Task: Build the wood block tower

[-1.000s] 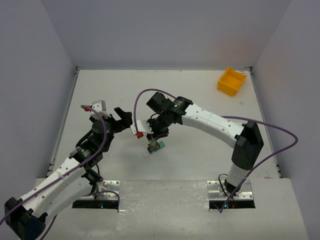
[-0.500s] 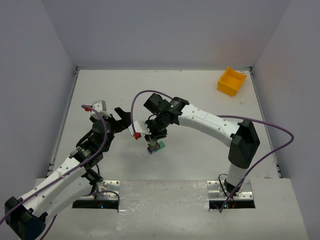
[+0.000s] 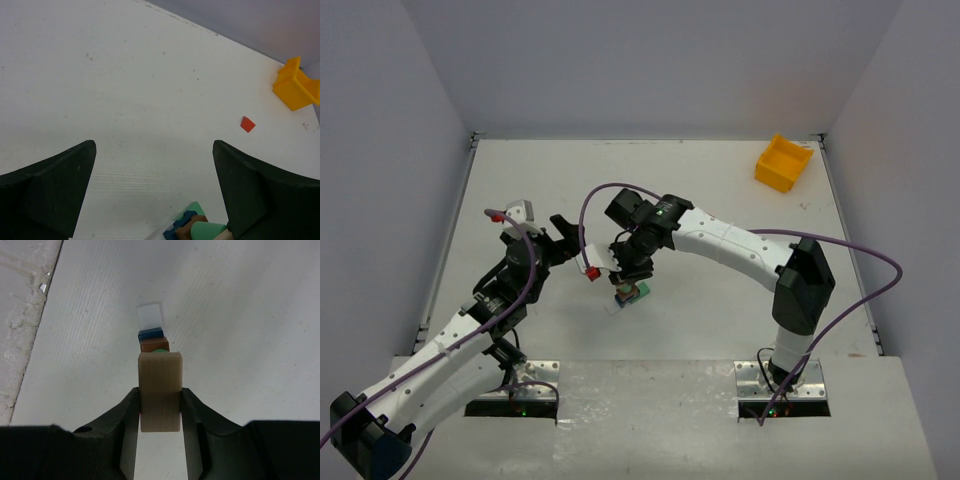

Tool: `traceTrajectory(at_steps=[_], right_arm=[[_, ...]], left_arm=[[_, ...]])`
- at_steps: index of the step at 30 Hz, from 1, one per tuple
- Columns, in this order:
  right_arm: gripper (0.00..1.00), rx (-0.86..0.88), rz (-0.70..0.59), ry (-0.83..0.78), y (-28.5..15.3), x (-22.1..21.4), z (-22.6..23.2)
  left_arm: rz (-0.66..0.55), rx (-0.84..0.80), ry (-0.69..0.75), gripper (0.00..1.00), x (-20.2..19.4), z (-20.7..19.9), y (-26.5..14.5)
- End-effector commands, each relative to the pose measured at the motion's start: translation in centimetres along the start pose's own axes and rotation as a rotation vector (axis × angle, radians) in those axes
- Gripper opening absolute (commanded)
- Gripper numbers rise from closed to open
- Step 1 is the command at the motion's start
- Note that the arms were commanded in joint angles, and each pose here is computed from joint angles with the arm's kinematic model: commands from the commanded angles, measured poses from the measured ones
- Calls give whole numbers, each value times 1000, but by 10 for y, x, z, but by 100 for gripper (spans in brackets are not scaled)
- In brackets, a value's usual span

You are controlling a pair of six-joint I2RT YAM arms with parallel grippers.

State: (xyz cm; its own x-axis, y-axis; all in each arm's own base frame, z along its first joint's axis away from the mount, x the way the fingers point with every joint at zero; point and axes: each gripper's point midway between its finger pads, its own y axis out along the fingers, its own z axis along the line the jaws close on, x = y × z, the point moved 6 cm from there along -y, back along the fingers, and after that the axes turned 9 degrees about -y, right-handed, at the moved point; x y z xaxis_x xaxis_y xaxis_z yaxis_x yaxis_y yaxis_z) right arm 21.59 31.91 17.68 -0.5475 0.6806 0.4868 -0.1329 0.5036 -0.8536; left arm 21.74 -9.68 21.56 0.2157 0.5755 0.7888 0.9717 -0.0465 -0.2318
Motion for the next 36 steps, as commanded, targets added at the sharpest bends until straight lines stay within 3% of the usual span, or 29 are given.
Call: traceTrajectory(at_steps=[1, 29, 36], right_arm=[[36, -35, -30, -36, -8, 12, -9], [41, -68, -48, -84, -21, 19, -10], [51, -79, -49, -87, -22, 20, -11]], left_arm=[[-26, -31, -25, 100, 9, -9, 1], [-22, -49, -21, 100, 8, -12, 1], [-18, -51, -20, 100, 8, -13, 2]])
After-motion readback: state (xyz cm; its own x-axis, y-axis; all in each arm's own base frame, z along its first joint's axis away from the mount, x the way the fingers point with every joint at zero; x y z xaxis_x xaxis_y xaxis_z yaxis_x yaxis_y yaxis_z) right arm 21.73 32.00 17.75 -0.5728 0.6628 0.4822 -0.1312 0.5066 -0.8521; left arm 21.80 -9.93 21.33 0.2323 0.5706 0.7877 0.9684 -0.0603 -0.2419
